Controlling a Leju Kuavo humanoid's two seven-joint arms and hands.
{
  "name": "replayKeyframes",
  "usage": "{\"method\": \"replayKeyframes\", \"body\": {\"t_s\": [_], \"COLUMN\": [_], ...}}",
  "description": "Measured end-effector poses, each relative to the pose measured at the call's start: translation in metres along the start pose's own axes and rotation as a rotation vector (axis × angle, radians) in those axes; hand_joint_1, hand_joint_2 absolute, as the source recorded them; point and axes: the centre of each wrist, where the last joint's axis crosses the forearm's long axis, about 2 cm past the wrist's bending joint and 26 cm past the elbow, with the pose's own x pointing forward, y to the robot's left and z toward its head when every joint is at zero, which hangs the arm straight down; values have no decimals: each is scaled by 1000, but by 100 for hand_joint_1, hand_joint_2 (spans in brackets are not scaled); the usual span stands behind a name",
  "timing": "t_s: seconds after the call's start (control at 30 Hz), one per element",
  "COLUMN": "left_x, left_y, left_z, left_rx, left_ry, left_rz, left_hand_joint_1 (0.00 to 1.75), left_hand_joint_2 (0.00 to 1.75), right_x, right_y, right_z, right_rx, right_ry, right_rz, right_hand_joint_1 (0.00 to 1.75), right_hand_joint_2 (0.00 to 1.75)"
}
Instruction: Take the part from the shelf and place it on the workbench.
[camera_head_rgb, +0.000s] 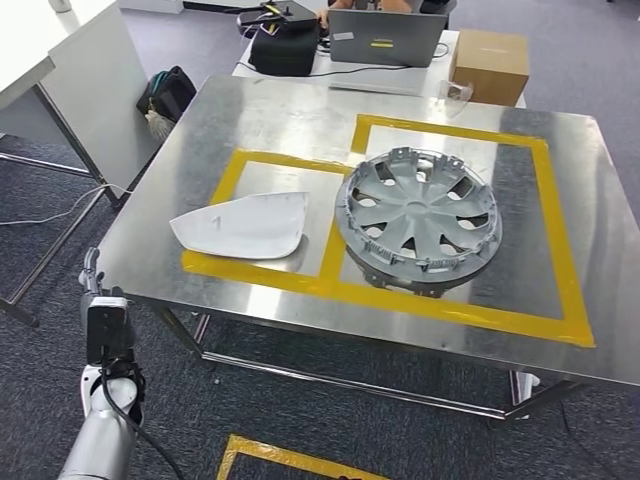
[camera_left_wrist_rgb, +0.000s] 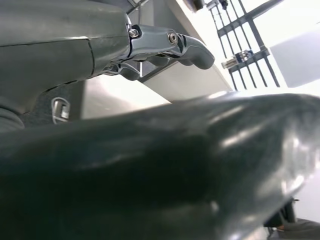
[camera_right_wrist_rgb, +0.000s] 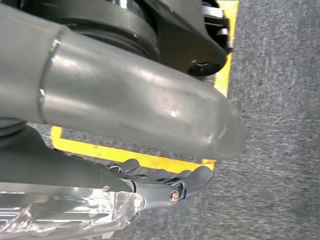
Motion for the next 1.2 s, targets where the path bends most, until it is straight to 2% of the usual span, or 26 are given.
{"method": "replayKeyframes", "body": {"t_s": [0.13,0.5,0.83,0.93,1.03,1.2], "left_x": [-5,-8,-33,-47,-66,-94], "left_y": [5,12,42,54,60,66], "left_z": [8,10,37,57,81,146], "left_rx": [7,32,207,237,232,169], "left_ry": [22,33,135,216,356,618], "left_rz": [-11,-24,-50,-95,-118,-107], "left_hand_joint_1": [0,0,0,0,0,0], "left_hand_joint_2": [0,0,0,0,0,0], "right_x": [2,6,1,-1,-2,0], "right_y": [-2,-3,-5,-4,-5,-8], "right_z": [-1,-4,1,2,2,1], "right_rx": [-7,-11,1,1,-1,-9], "right_ry": [-5,-14,48,62,70,75], "right_rz": [5,3,49,53,58,70], "right_hand_joint_1": [0,0,0,0,0,0], "right_hand_joint_2": [0,0,0,0,0,0]}}
